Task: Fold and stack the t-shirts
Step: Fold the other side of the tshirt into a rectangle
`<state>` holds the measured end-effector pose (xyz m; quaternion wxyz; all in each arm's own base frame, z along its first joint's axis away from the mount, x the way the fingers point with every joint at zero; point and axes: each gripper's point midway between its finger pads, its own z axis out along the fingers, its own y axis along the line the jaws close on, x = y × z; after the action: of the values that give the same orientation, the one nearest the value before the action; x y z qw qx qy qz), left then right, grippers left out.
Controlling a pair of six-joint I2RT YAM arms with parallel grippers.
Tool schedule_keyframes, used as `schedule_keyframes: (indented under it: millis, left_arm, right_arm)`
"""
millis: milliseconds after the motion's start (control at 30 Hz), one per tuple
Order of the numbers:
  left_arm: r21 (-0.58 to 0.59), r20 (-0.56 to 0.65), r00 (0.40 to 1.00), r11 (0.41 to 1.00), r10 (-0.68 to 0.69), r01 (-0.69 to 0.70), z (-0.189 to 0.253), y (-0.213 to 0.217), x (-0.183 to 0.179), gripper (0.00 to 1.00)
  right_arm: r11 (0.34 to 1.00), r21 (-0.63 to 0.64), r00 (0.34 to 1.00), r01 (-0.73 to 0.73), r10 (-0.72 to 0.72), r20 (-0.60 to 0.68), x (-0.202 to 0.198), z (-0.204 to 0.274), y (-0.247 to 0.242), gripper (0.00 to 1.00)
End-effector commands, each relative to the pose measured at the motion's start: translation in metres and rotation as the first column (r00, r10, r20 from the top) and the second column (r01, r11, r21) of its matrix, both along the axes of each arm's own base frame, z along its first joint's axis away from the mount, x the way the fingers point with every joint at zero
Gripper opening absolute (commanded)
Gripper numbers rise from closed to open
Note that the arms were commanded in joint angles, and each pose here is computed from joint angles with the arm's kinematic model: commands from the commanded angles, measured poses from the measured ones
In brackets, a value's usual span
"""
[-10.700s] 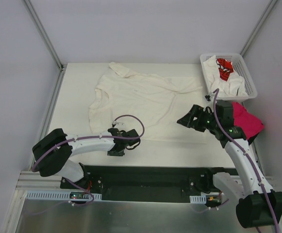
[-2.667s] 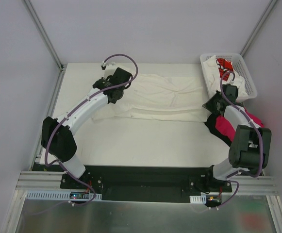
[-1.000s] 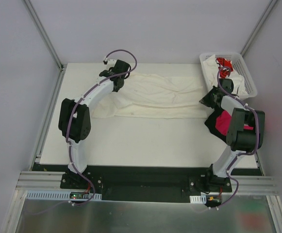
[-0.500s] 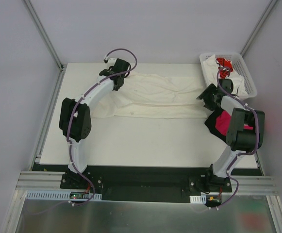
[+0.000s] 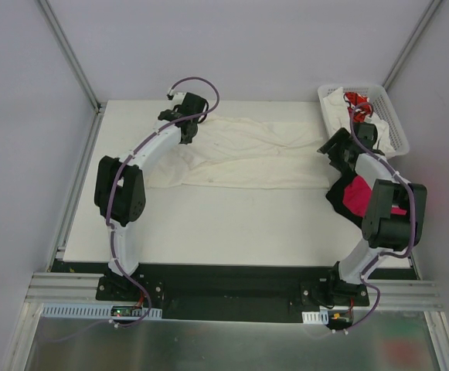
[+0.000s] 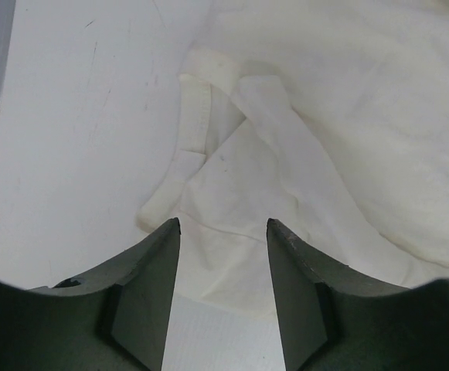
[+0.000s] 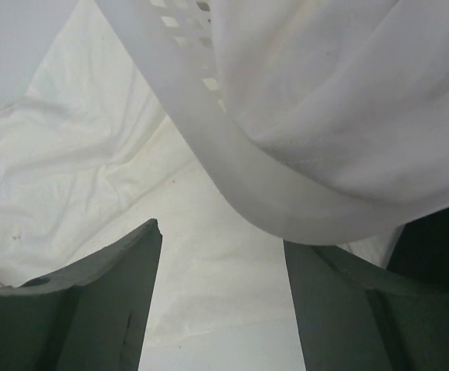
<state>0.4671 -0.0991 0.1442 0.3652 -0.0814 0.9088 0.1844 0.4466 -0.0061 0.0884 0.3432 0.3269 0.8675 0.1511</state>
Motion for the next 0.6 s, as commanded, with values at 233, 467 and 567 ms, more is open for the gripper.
schedule_keyframes:
  millis: [233, 467, 567]
  left_arm:
    - [-0.13, 0.123, 0.992, 0.991, 0.035, -0.019, 0.054, -0.002, -0.033, 0.45]
    - [-0.107, 0.079, 0.997, 0.994, -0.008, 0.017, 0.032, -0.016, -0.082, 0.44]
    - [-0.124, 0.046, 0.998, 0.992, -0.029, 0.035, 0.02, -0.021, -0.103, 0.44]
  right_arm:
    - [0.988, -0.038, 0.982, -0.152, 0.156, 0.109, -0.023, 0.045, 0.052, 0.49]
    - [0.951, 0.058, 0.952, -0.303, 0.299, 0.069, -0.041, 0.015, 0.13, 0.47]
    - [0.947, 0.08, 0.949, -0.312, 0.307, 0.074, -0.043, 0.013, 0.139, 0.47]
